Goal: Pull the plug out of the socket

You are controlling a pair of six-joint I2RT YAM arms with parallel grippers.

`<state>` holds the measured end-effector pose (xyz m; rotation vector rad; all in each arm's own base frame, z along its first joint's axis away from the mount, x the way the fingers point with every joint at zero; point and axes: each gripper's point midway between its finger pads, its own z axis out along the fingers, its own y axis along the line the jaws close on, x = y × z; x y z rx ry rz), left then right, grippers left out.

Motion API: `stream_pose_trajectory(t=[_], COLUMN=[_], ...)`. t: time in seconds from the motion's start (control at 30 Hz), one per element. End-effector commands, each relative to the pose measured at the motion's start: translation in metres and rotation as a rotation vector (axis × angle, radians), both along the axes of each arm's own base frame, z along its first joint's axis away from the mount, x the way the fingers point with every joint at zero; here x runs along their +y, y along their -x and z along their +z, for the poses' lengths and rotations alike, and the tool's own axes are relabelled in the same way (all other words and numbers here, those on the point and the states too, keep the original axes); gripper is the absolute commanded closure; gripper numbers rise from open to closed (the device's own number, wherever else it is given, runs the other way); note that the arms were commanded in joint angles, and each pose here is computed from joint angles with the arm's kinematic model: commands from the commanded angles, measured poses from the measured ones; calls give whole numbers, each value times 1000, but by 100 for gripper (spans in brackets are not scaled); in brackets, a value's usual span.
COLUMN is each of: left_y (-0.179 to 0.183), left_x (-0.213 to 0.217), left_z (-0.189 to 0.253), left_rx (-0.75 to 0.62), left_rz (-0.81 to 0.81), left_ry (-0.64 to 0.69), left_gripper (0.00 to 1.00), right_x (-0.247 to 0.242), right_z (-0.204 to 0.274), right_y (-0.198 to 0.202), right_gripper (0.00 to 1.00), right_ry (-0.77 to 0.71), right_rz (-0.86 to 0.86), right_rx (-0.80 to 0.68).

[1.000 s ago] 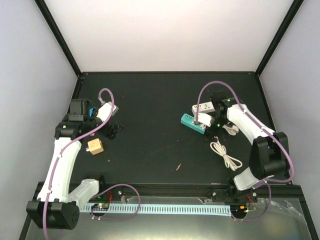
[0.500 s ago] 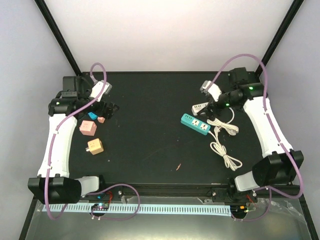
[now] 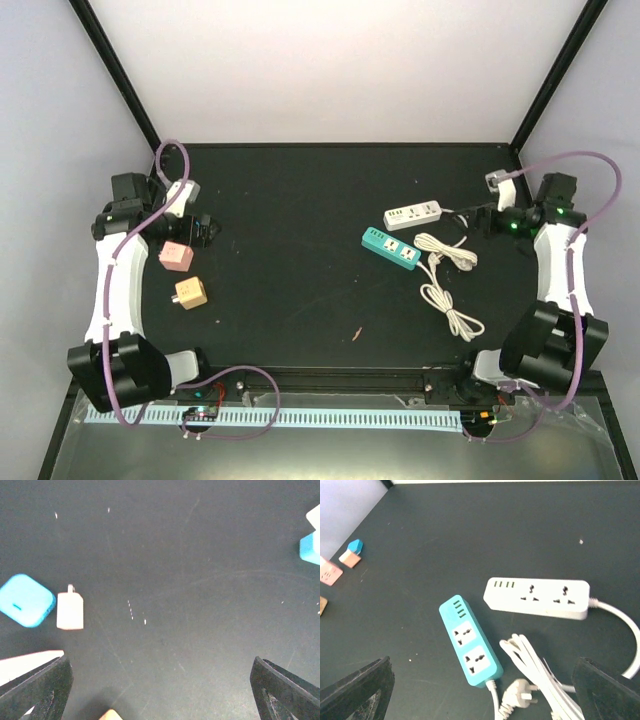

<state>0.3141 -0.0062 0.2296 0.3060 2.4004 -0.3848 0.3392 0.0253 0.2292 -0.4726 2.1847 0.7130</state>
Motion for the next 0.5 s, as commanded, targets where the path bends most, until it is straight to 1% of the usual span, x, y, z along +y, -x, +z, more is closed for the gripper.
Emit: stream_pose_trajectory(t=[0.0,0.13,0.23,0.47], left_y=[8,16,20,23], left_x=[12,17,18,17], left_z=[-17,-38,-44,-41], left_rx=[-18,5,12,-19], left_rz=[29,56,65,78], left_ry=[-19,-10,-6,-4], left_gripper=[1,1,1,1], right_x=[-17,-26,-25,-23], right_z=[-6,-19,-27,-30], right_y=[-1,8,14,19], right_gripper=[0,0,0,0], right_ry=[-100,-121,-127,-112], right_rz=[-42,-70,-82,-94], right_rx=[-21,-4,1,-23])
